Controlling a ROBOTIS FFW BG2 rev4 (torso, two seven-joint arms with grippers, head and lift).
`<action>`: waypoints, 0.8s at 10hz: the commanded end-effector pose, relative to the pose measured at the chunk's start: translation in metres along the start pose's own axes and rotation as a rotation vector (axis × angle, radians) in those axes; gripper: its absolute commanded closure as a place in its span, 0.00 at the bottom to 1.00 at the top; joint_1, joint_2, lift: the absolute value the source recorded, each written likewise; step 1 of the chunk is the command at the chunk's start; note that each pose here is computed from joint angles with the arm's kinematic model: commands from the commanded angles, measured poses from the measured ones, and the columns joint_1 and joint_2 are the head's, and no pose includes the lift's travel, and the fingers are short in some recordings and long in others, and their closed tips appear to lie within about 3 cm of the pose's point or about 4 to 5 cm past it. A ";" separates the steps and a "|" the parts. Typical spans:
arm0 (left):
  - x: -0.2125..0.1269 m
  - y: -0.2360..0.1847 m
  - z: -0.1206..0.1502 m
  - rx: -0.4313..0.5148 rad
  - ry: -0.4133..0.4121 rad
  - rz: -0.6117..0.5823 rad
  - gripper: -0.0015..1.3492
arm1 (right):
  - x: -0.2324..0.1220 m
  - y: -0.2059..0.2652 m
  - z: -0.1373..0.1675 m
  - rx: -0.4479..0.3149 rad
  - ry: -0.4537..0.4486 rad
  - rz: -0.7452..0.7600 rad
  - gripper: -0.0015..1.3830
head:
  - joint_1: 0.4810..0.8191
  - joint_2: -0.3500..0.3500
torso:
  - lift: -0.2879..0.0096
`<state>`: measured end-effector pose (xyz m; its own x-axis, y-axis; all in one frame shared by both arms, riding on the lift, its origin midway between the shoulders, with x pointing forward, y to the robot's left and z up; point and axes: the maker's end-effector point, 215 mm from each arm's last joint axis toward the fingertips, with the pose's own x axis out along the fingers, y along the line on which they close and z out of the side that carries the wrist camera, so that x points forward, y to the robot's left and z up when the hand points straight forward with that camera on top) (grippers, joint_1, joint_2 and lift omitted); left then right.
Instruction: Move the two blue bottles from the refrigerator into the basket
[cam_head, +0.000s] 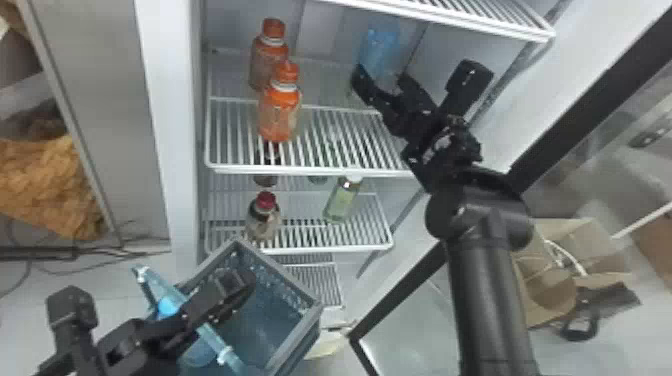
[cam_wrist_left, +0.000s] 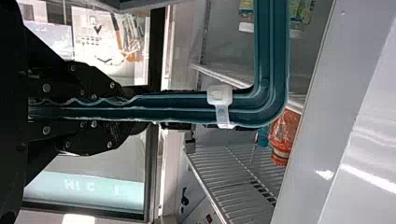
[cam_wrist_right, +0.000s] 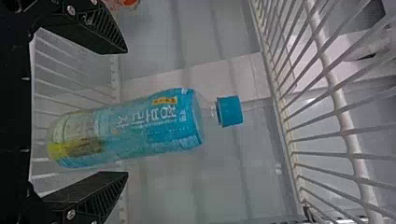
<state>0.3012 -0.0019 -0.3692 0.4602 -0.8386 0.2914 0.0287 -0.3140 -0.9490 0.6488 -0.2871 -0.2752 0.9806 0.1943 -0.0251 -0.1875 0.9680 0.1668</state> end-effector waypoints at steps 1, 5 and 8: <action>0.000 0.000 0.000 0.001 0.001 0.000 0.89 | 0.007 -0.005 0.000 -0.002 0.006 -0.015 0.08 | 0.63 0.03 | 0.97; 0.001 -0.002 0.003 0.009 0.004 -0.001 0.89 | 0.033 -0.014 -0.009 -0.005 0.048 -0.034 0.08 | 0.63 0.03 | 0.97; -0.001 -0.001 0.002 0.008 0.005 0.004 0.89 | 0.045 -0.017 -0.010 -0.019 0.072 -0.046 0.22 | 0.63 0.05 | 0.97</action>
<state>0.3029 -0.0003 -0.3687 0.4558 -0.8419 0.2889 0.0341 -0.3078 -0.9508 0.6943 -0.2936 -0.2878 0.9826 0.1586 -0.0969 -0.1435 0.9786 0.1473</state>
